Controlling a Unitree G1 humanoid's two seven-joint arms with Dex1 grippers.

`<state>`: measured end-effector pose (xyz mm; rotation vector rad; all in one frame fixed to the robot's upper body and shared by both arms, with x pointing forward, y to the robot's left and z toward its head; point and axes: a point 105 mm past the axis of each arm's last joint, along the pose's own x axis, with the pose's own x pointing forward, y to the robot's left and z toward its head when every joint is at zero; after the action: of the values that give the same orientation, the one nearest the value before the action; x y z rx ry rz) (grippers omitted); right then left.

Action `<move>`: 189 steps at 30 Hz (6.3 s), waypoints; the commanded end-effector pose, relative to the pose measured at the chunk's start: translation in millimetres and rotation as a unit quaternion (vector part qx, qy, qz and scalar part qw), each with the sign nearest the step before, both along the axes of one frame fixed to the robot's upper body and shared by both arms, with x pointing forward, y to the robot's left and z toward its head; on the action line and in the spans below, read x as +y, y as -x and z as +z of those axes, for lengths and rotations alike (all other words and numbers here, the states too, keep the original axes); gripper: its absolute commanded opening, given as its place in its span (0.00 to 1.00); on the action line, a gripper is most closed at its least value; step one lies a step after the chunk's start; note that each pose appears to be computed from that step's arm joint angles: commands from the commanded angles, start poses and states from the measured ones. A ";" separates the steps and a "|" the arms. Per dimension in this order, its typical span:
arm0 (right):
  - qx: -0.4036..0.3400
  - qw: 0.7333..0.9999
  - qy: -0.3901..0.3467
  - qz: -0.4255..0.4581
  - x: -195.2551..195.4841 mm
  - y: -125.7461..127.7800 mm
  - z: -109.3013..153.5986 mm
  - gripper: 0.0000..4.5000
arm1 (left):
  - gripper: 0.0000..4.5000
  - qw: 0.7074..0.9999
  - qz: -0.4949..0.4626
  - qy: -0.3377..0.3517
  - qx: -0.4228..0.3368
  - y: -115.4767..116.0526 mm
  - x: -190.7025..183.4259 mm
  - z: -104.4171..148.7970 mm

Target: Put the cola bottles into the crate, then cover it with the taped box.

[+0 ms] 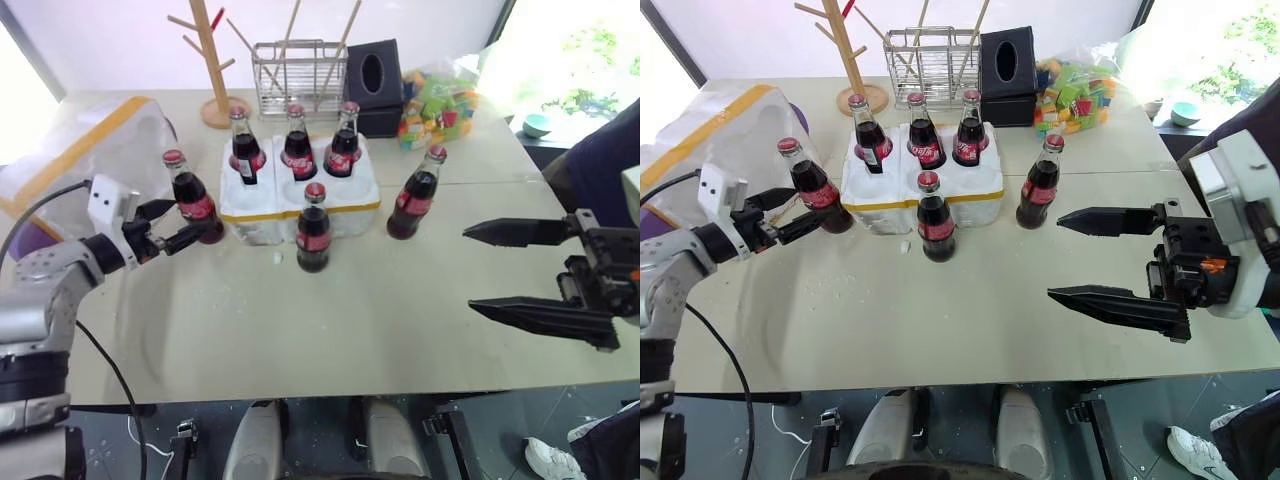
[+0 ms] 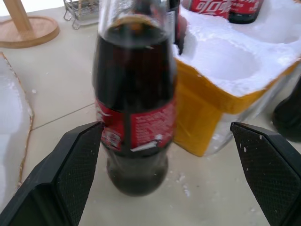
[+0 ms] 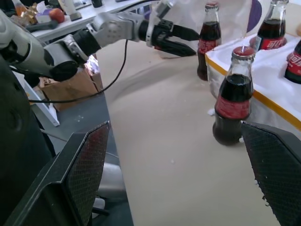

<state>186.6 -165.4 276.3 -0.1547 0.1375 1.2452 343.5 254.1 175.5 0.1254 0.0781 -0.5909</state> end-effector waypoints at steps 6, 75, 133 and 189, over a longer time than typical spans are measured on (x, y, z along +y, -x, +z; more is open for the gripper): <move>-0.015 1.000 -0.008 -0.020 2.3 -4.3 4.0 1.00 | 1.00 0.999 0.003 -0.008 -0.036 -31.5 -9.1 3.3; -0.019 0.990 -0.043 -0.132 -5.5 -14.2 -21.6 1.00 | 0.98 0.954 -0.287 -0.044 -0.070 -77.8 -164.6 51.6; -0.010 0.993 -0.037 -0.116 -0.4 -25.5 -26.6 1.00 | 0.62 0.958 -0.283 0.018 -0.041 -3.9 -180.0 4.9; -0.054 0.935 -0.033 -0.350 -53.2 -120.7 -75.6 1.00 | 1.00 0.932 -0.359 0.048 -0.023 63.7 -96.7 115.7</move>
<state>300.7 -218.3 191.2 -0.0808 0.0974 0.5420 291.6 164.6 293.3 0.0528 -0.0630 -1.2739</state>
